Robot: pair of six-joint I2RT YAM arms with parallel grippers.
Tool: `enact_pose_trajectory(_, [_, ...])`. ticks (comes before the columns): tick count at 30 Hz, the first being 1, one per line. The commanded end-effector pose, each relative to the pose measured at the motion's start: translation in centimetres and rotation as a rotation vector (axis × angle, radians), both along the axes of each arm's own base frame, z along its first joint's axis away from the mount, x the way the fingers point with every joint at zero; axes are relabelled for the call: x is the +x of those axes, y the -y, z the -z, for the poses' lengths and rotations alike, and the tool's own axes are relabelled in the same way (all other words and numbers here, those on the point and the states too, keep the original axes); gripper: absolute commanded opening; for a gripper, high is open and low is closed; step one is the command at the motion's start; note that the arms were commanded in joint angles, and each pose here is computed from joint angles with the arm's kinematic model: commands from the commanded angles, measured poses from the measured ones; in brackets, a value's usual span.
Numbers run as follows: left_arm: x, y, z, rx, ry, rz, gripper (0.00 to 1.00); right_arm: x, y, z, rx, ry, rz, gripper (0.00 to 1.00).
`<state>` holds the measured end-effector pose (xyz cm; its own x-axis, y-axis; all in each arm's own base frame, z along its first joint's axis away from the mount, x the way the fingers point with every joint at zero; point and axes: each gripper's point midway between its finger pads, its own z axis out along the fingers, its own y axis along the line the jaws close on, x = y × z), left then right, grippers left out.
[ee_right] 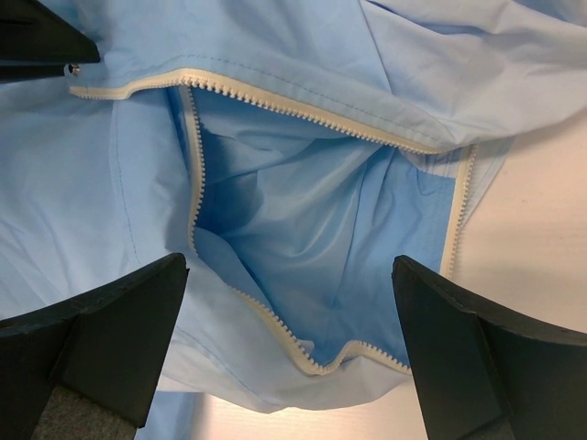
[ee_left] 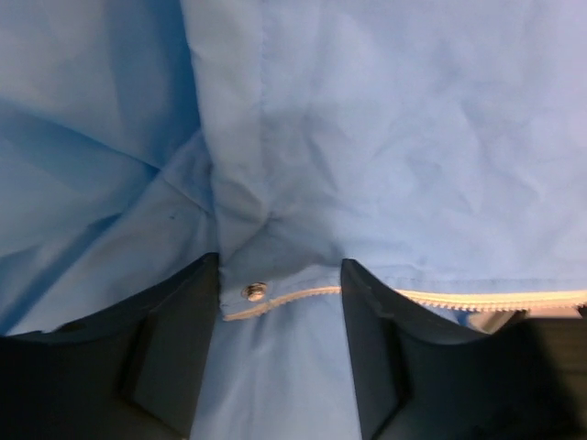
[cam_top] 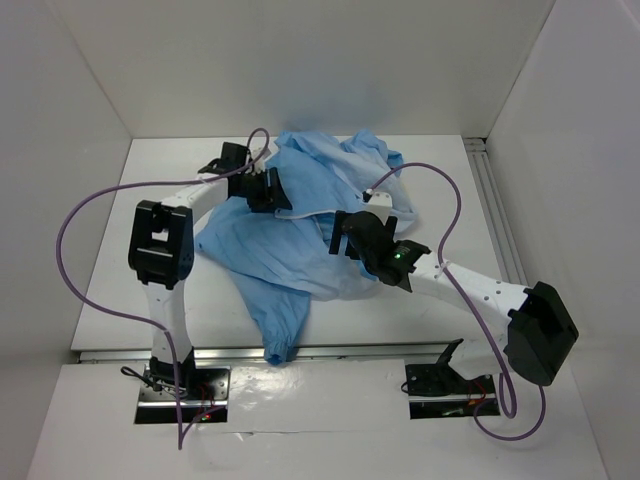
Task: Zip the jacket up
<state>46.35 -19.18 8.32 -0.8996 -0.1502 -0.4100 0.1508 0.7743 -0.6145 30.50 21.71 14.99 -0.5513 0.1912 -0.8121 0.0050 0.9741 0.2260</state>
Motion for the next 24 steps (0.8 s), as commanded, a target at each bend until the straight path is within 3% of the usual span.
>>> enact_pose_trajectory(1, [-0.6, 0.4, -3.4, -0.116, 0.056, 0.07, 0.68, 0.1, 0.1, -1.8, 0.022, 0.043, 0.019, 1.0])
enact_pose_trajectory(7, [-0.8, 0.8, -3.1, -0.176, 0.061, 0.11, 0.81, 0.1, 0.0, -1.8, 0.03, 0.042, 0.024, 1.0])
enact_pose_trajectory(13, [-1.4, 1.3, -2.6, -0.221, 0.053, 0.13, 0.78, 0.1, 0.3, -1.7, 0.019, 0.04, 0.031, 1.0])
enact_pose_trajectory(17, [-1.4, 0.8, -1.9, -0.18, 0.024, 0.106, 0.89, 0.1, 0.3, -1.7, 0.019, 0.04, 0.031, 1.0])
enact_pose_trajectory(24, [-1.2, 0.3, -1.3, -0.171, 0.012, 0.09, 0.95, 0.1, 0.3, -1.7, 0.019, 0.04, 0.031, 1.0])
